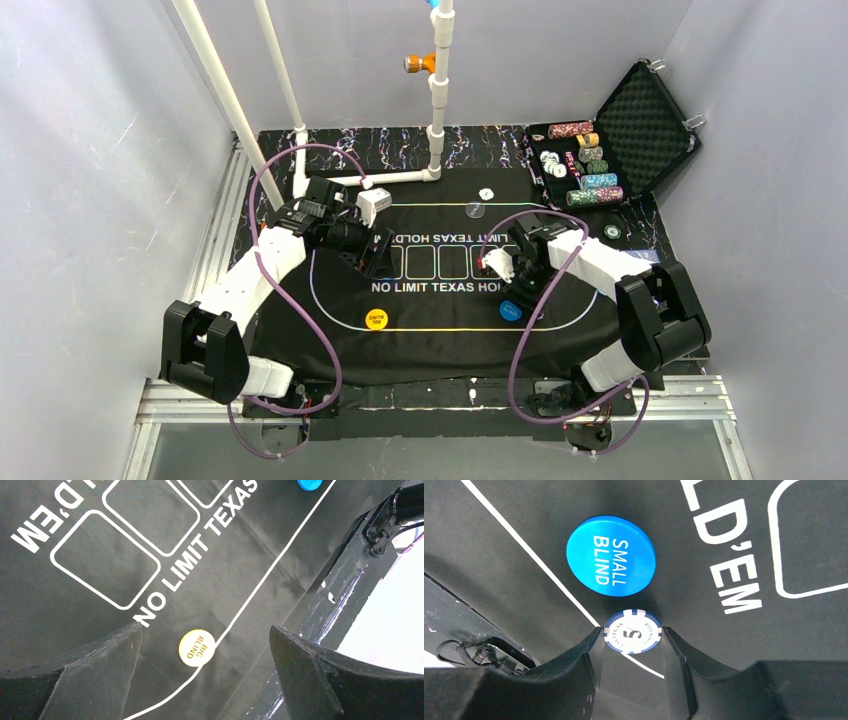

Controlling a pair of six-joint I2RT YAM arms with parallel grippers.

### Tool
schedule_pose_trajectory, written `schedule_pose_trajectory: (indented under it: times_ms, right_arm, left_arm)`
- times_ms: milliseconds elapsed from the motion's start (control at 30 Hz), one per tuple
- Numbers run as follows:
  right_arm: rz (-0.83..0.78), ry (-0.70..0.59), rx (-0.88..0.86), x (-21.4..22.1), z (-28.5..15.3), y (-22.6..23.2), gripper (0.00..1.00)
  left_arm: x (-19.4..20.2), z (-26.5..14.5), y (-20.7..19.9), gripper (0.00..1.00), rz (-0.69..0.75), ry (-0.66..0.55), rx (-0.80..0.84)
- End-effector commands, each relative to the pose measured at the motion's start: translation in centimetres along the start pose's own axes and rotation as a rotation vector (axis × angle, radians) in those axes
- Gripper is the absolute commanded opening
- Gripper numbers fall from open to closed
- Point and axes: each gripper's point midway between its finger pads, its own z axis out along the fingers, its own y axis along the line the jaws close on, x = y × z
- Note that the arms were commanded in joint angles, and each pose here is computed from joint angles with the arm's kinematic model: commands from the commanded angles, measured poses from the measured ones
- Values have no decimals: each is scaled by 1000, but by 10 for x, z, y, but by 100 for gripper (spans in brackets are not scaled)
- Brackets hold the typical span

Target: Distribute texas hold em gaming equipment

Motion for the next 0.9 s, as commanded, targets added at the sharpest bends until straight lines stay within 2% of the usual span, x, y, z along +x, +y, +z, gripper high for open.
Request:
schedule_pose_trajectory:
  times_ms: [0, 433, 500, 667, 767, 867]
  right_arm:
    - [-70, 10, 27, 2, -3, 4, 44]
    - [-167, 62, -7, 5, 0, 24, 50]
    - [-176, 61, -9, 5, 0, 26, 54]
    - [-183, 52, -3, 1, -6, 26, 72]
    - [-171, 9, 29, -10, -17, 21, 75]
    - [-88, -92, 101, -24, -39, -4, 75]
  left_arm:
    - [-12, -10, -8, 98, 17, -36, 18]
    - [-13, -11, -8, 98, 18, -38, 18]
    - [-14, -11, -8, 98, 18, -39, 18]
    - [-14, -11, -8, 98, 20, -40, 18]
    - [-14, -11, -8, 98, 19, -39, 19]
    - [-13, -11, -8, 98, 20, -39, 18]
